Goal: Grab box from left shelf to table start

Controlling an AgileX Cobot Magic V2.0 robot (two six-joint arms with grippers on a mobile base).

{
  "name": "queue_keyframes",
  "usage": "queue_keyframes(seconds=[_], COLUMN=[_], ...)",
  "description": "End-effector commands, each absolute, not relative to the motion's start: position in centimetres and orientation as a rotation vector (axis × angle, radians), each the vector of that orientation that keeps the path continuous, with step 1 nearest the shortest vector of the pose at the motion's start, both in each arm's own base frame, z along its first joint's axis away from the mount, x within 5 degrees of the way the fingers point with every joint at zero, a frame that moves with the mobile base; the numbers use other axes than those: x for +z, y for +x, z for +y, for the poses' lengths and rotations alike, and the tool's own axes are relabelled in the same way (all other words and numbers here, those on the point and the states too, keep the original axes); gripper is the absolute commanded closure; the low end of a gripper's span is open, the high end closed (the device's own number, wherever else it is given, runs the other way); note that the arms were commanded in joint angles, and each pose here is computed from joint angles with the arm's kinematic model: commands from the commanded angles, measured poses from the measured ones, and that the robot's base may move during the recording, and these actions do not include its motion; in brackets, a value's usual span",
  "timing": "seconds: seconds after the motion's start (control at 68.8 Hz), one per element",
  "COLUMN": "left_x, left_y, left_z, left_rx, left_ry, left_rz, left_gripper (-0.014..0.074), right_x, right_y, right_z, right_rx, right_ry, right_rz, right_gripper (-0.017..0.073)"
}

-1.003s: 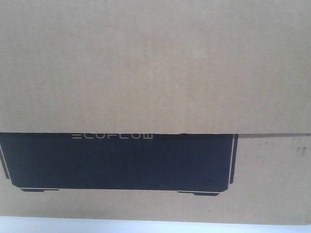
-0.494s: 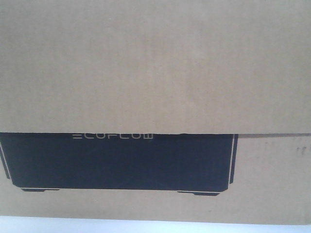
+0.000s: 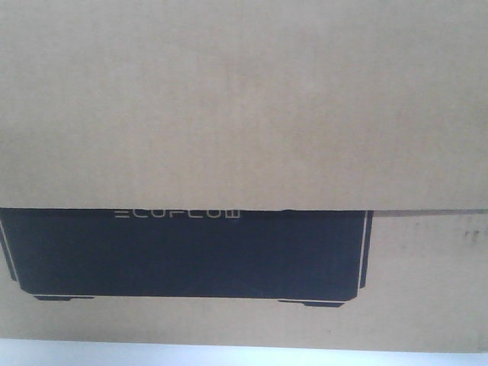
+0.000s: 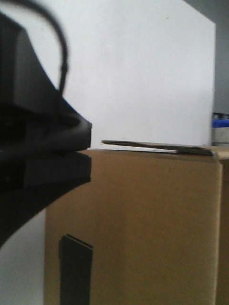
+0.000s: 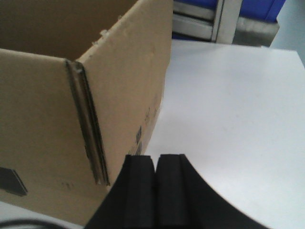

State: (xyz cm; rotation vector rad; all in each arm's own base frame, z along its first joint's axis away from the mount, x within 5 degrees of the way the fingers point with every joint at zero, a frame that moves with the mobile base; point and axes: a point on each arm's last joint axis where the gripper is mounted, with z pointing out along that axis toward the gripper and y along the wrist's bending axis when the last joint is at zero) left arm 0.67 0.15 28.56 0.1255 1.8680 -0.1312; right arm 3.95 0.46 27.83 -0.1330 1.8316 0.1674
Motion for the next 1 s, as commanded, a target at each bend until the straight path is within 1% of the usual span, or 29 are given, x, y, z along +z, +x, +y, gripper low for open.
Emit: queue_keyframes(seconds=[0.0,0.073,0.262,0.858,0.989], left_x=[29.7,29.4,29.7,29.7,29.1], left_y=[0.7,1.3,1.5,1.5,1.9], left_z=[0.1,-0.1,-0.4,-0.4,-0.4], left_rx=[-0.157,-0.167,-0.225,-0.225,-0.209], left_ry=[0.126,0.126,0.110,0.110,0.100], left_rz=[1.688,1.701,1.640,1.640,1.619], left_gripper=[0.0683,0.0683,0.0684,0.0684,0.0684], right_x=[29.2,29.0,28.9,28.8,28.8], right_y=[3.6,3.4,3.5,3.5,3.5], right_z=[0.4,0.4,0.5,0.5,0.5], right_rx=[0.177,0.183,0.185,0.183,0.183], right_ry=[-0.136,-0.136,-0.137,-0.137,-0.137], right_rz=[1.627,1.590,1.573,1.582,1.582], right_gripper=[0.0501,0.0501,0.0501,0.0501,0.0501])
